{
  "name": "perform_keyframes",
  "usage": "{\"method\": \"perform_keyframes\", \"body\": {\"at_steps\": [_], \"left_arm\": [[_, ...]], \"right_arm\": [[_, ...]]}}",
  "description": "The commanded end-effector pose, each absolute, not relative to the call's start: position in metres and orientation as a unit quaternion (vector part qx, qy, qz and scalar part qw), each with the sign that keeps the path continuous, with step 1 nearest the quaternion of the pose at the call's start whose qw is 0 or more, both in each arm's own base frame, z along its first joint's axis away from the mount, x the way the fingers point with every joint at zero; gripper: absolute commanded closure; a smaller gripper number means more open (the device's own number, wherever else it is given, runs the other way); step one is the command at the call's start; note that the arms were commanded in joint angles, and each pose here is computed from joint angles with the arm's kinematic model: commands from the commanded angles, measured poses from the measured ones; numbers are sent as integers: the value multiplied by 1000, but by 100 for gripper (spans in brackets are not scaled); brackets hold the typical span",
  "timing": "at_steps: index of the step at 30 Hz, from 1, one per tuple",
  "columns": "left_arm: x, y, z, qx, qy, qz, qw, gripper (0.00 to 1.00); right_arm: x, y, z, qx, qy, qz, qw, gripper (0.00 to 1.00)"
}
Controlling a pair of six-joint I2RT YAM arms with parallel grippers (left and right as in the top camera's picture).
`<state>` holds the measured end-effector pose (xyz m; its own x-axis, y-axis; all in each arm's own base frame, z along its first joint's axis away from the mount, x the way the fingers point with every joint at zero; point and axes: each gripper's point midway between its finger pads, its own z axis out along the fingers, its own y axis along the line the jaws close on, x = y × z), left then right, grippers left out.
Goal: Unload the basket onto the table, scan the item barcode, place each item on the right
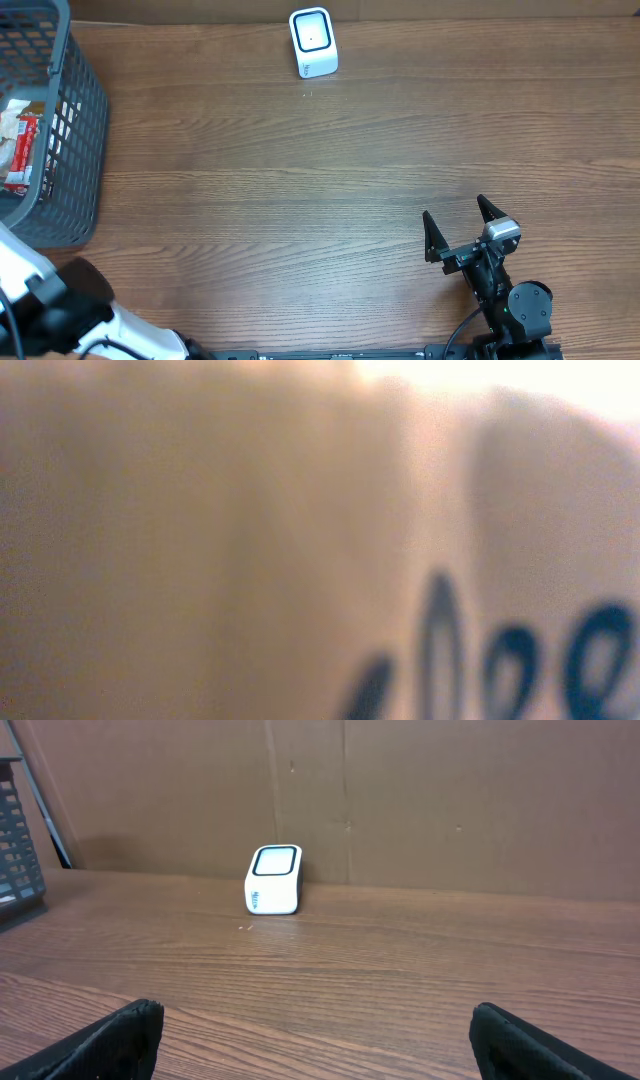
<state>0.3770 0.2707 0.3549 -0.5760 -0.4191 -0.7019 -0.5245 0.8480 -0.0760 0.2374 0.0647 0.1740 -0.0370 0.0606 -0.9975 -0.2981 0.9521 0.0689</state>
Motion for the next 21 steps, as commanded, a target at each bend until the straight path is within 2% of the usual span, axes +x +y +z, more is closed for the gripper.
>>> {"method": "perform_keyframes", "body": {"at_steps": [1,8,14,21], "left_arm": [[369,231,418,-278,846,50,452,74],[372,167,446,-315,819,-32,479,75],[393,89,423,-256,861,-82,431,75],[408,13,391,-187,905,-75,375,78]], "right_arm": [[238,63,172,-80,707,129,690,0],[238,63,172,-80,707,129,690,0],[238,63,172,-80,707,129,690,0],[238,63,172,-80,707,129,690,0]]}}
